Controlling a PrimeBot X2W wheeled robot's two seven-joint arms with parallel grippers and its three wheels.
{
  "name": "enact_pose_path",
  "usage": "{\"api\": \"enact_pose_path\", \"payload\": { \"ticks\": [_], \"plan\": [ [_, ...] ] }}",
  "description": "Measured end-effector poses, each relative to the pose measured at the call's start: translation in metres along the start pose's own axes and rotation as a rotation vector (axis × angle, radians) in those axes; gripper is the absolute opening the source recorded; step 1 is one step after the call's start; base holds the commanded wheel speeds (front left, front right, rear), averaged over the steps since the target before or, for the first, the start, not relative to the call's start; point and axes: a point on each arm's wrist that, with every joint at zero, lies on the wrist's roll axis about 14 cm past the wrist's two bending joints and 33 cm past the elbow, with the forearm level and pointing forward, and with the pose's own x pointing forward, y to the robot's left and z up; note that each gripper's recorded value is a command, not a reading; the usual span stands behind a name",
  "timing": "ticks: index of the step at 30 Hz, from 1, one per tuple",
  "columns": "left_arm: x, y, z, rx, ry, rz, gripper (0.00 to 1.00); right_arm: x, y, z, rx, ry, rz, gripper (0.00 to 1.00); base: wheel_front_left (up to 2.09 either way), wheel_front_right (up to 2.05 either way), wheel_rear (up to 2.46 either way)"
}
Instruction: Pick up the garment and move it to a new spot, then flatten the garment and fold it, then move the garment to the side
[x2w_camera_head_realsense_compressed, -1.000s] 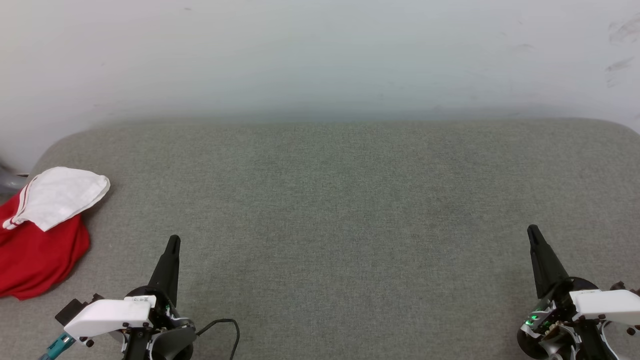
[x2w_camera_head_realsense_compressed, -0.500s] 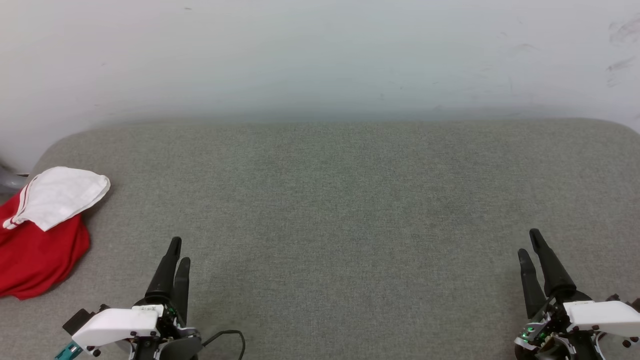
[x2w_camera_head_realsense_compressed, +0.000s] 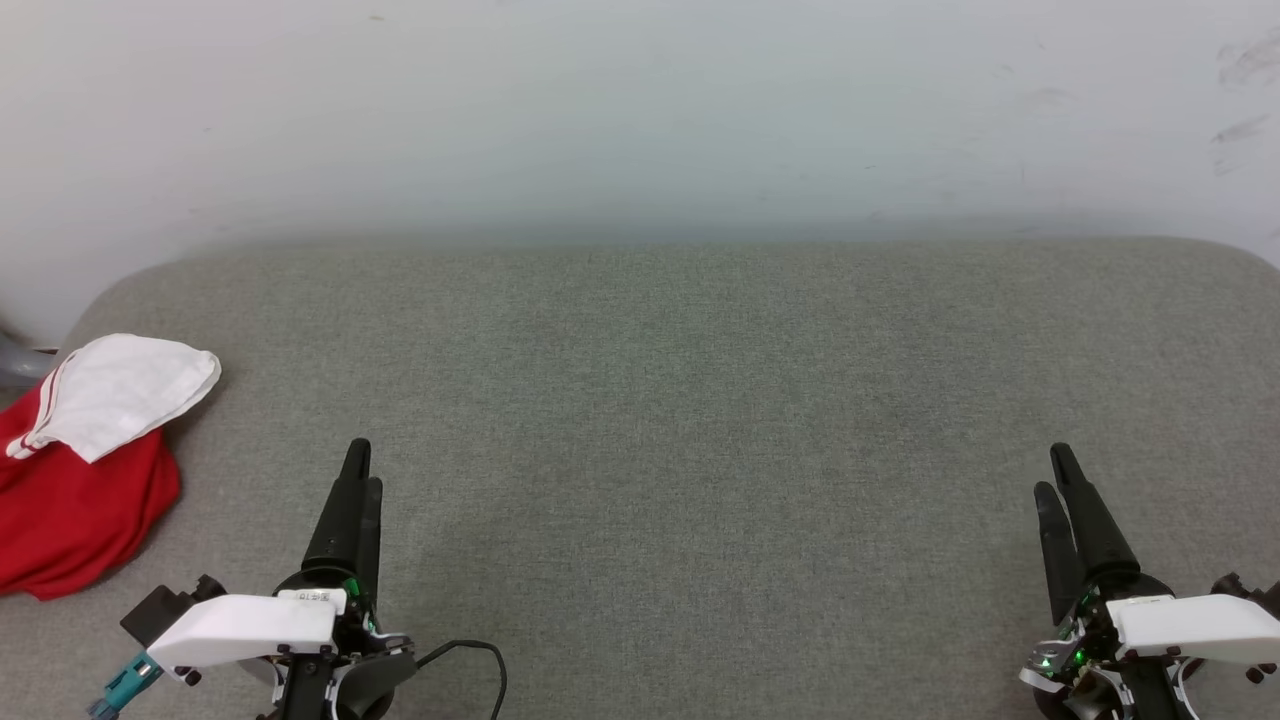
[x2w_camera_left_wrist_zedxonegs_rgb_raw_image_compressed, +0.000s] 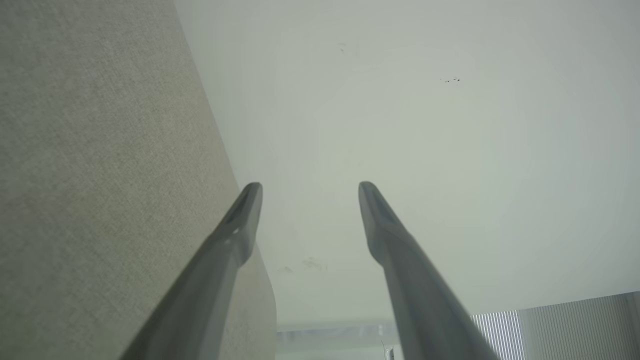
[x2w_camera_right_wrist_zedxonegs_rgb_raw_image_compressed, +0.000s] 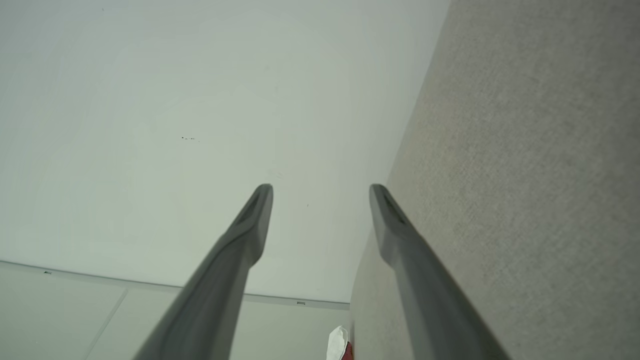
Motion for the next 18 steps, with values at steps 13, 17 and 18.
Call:
{"api": "enact_pose_path", "payload": {
  "ticks": [13,17,18],
  "plan": [
    [0.0,-0.012,-0.005,0.211,-0.004,-0.04,1.0,0.0,0.014,0.005,-0.278,-0.031,0.041,1.0,0.0,0.0,0.0],
    [-0.001,-0.015,-0.006,0.297,-0.005,-0.052,1.0,-0.002,0.016,0.006,-0.376,-0.037,0.049,1.0,0.0,0.0,0.0],
    [-0.001,-0.017,-0.007,0.325,-0.004,-0.057,1.0,-0.002,0.017,0.006,-0.403,-0.04,0.051,1.0,0.0,0.0,0.0]
  ]
}}
